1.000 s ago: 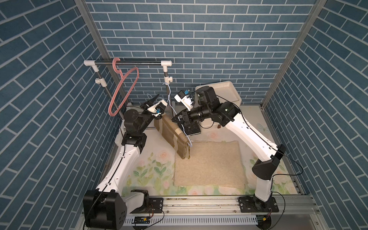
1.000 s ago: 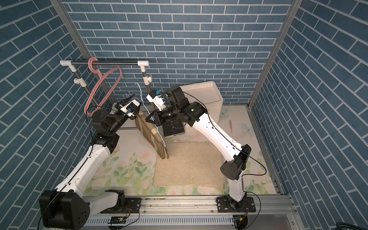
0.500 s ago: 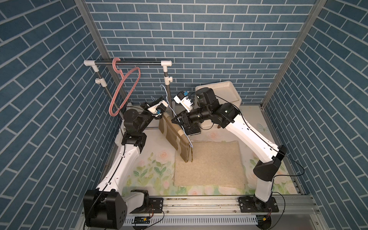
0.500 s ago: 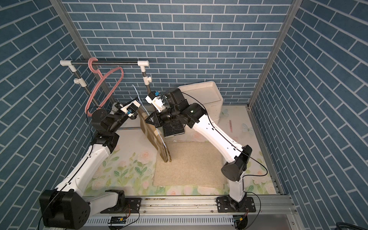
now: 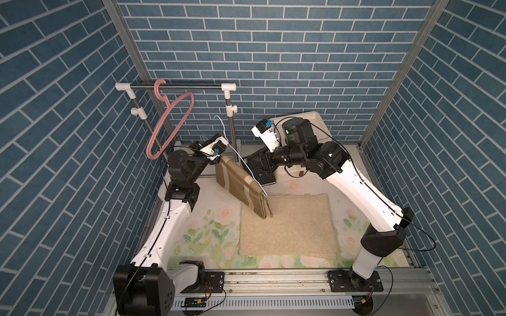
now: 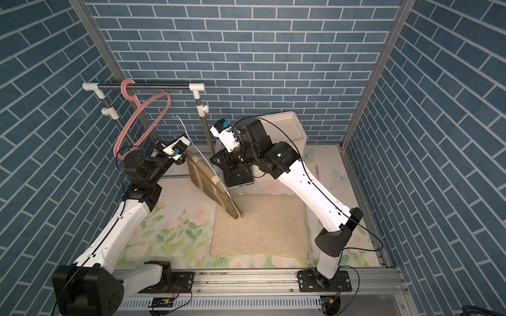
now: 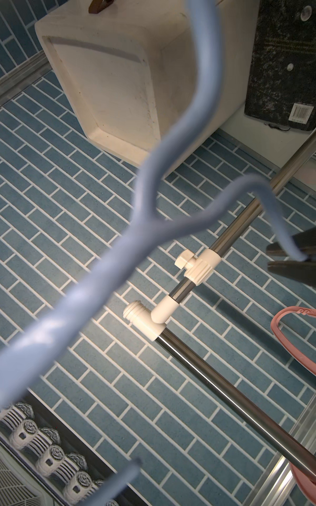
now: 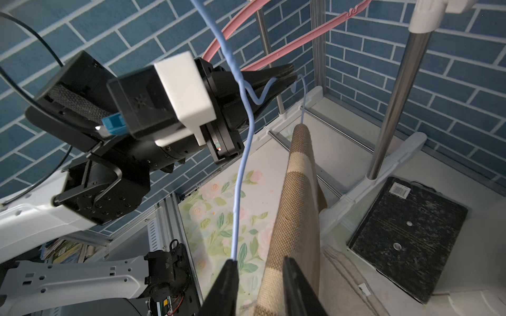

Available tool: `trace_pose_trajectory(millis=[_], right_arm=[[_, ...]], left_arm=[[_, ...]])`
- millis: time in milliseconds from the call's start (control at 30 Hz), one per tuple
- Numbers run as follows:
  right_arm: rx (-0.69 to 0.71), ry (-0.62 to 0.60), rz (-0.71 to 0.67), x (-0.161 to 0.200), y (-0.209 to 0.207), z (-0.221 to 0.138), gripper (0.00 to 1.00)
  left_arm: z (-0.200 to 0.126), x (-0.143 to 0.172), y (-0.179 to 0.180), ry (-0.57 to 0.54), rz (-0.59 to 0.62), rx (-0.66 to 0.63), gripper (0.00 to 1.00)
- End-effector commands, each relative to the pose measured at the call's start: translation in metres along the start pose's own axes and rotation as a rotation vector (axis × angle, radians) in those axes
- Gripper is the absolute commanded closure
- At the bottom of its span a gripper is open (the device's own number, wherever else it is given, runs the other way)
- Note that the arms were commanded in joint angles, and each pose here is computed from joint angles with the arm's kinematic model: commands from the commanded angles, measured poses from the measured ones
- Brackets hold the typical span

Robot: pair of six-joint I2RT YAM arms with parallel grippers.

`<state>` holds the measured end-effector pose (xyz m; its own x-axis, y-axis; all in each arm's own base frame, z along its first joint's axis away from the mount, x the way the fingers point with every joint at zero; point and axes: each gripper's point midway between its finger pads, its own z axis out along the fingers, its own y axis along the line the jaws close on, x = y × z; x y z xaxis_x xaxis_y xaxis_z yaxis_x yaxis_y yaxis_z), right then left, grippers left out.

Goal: Hang the scarf on the hanger
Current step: Place the hanger at the clothesline.

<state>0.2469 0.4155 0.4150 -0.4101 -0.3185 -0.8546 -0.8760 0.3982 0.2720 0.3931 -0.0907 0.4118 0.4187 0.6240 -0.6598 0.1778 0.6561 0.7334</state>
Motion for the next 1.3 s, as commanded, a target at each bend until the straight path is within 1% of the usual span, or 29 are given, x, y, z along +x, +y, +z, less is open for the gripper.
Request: trace_pose_trajectory(millis=[0, 233, 433, 600, 767, 900, 1000, 1067, 1100, 1167, 1200, 1233, 1267], right_arm=[[0.056, 0.068, -0.055, 0.019, -0.009, 0.001, 0.65], [-0.003, 0.060, -0.107, 0.022, 0.012, 0.009, 0.49], [0.030, -0.014, -0.116, 0.009, 0.014, 0.001, 0.45], [0.050, -0.077, -0.112, 0.003, 0.016, -0.010, 0.38], [0.018, -0.059, -0.115, 0.010, 0.023, -0.002, 0.30], [0.024, -0.054, -0.116, 0.014, 0.023, 0.003, 0.26], [-0.006, -0.050, -0.105, 0.022, 0.027, 0.009, 0.25], [-0.009, -0.027, -0.097, 0.033, 0.026, 0.017, 0.26], [-0.003, -0.012, -0.092, 0.039, 0.024, 0.022, 0.31], [0.005, -0.004, -0.077, 0.042, 0.021, 0.027, 0.47], [-0.001, -0.004, -0.071, 0.042, 0.022, 0.029, 0.53], [-0.012, -0.006, -0.067, 0.042, 0.024, 0.030, 0.60], [-0.018, -0.009, -0.067, 0.041, 0.026, 0.031, 0.71]], left_arm=[[-0.006, -0.020, 0.027, -0.027, -0.006, -0.069, 1.00], [-0.005, -0.019, 0.029, -0.011, -0.021, -0.070, 1.00], [-0.007, -0.016, 0.027, 0.006, -0.022, -0.067, 1.00], [-0.008, -0.015, 0.027, 0.009, -0.020, -0.068, 1.00], [-0.008, -0.015, 0.026, 0.008, -0.022, -0.070, 1.00], [-0.008, -0.013, 0.026, 0.014, -0.027, -0.069, 1.00], [-0.008, -0.013, 0.025, 0.015, -0.028, -0.068, 1.00], [-0.008, -0.013, 0.027, 0.016, -0.031, -0.074, 1.00], [-0.008, -0.014, 0.027, 0.015, -0.035, -0.076, 1.00], [-0.008, -0.014, 0.030, 0.013, -0.050, -0.083, 1.00], [-0.008, -0.015, 0.031, 0.013, -0.056, -0.086, 1.00], [-0.008, -0.016, 0.031, 0.012, -0.058, -0.086, 1.00], [-0.008, -0.015, 0.031, 0.014, -0.060, -0.085, 1.00]])
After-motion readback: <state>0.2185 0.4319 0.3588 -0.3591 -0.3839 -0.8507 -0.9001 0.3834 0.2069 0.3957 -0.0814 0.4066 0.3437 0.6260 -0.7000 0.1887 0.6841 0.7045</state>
